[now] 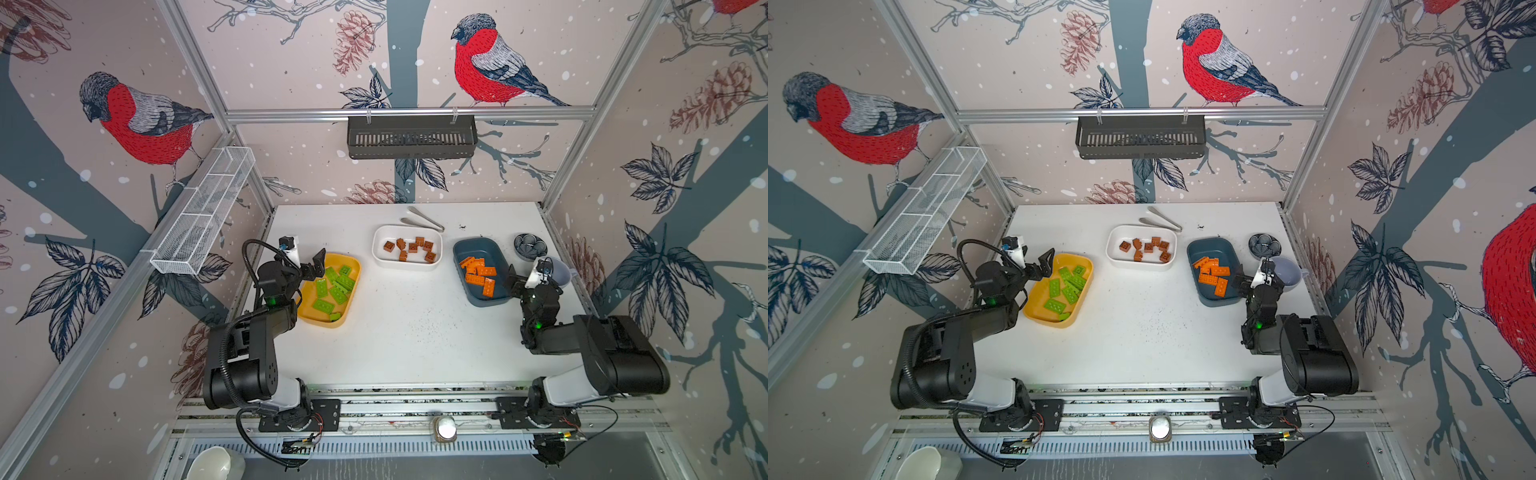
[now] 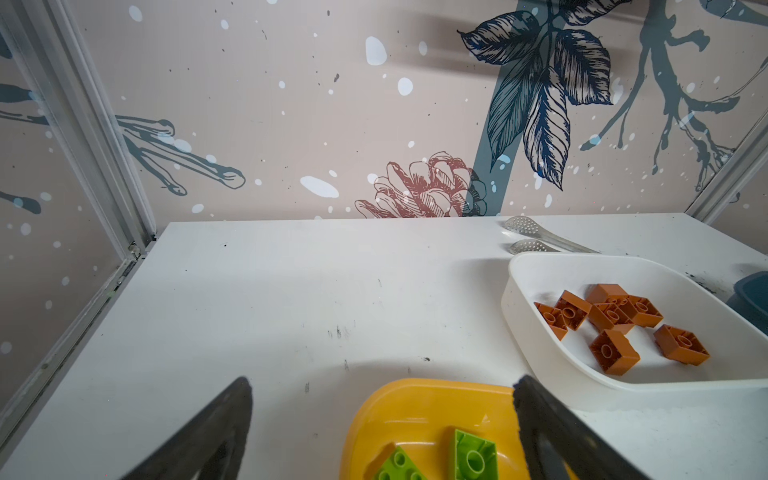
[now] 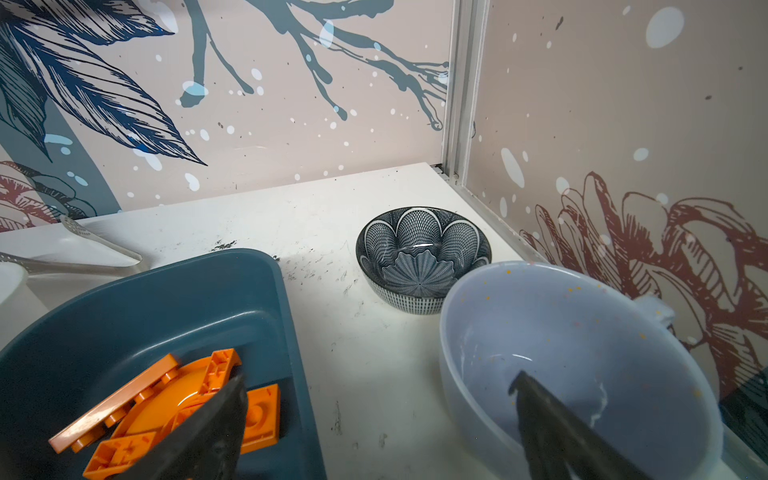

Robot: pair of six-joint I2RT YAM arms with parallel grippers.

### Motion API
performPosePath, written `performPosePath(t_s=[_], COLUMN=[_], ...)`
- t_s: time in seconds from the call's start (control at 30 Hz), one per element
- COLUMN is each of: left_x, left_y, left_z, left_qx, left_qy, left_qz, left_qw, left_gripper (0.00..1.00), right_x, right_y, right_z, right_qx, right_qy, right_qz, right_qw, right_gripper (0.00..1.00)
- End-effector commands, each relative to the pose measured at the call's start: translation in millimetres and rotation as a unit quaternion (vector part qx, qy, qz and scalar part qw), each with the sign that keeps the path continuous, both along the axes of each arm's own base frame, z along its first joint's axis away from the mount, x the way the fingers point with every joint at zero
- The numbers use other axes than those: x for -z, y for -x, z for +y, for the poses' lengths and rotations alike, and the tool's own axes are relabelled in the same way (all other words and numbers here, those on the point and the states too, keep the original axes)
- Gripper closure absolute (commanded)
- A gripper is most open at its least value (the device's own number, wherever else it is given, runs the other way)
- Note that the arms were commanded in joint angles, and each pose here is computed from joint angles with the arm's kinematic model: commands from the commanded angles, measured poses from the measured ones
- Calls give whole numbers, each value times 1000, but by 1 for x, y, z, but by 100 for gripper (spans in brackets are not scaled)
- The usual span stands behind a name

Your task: Sort the legos into containers by color

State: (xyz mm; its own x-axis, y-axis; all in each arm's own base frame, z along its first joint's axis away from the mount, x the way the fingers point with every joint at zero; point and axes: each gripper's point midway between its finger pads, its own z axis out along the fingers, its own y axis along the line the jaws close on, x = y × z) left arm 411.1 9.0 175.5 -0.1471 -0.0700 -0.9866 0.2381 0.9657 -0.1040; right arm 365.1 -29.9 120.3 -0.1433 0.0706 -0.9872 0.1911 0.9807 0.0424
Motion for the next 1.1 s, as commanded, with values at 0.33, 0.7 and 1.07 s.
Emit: performPosePath(t_s=[0.33,0.7,1.07], left_x=[26,38,39], left_y=[23,24,24], left_z=[-10,-9,-8], left_qx=[-19,-25,-28], left_qy=[-2,0,0], left_qz=[3,6,5], left_qw=[1000,1000,1000], left_gripper=[3,3,3], right_x=[-6,-6,-6], right_y=[-5,-6,-6], right_z=[5,5,6], right_qx=[-14,-13,-15], right_qy=[14,15,16], right_qz=[-7,-7,-6], right_qw=[1000,1000,1000], right_gripper=[1,0,0])
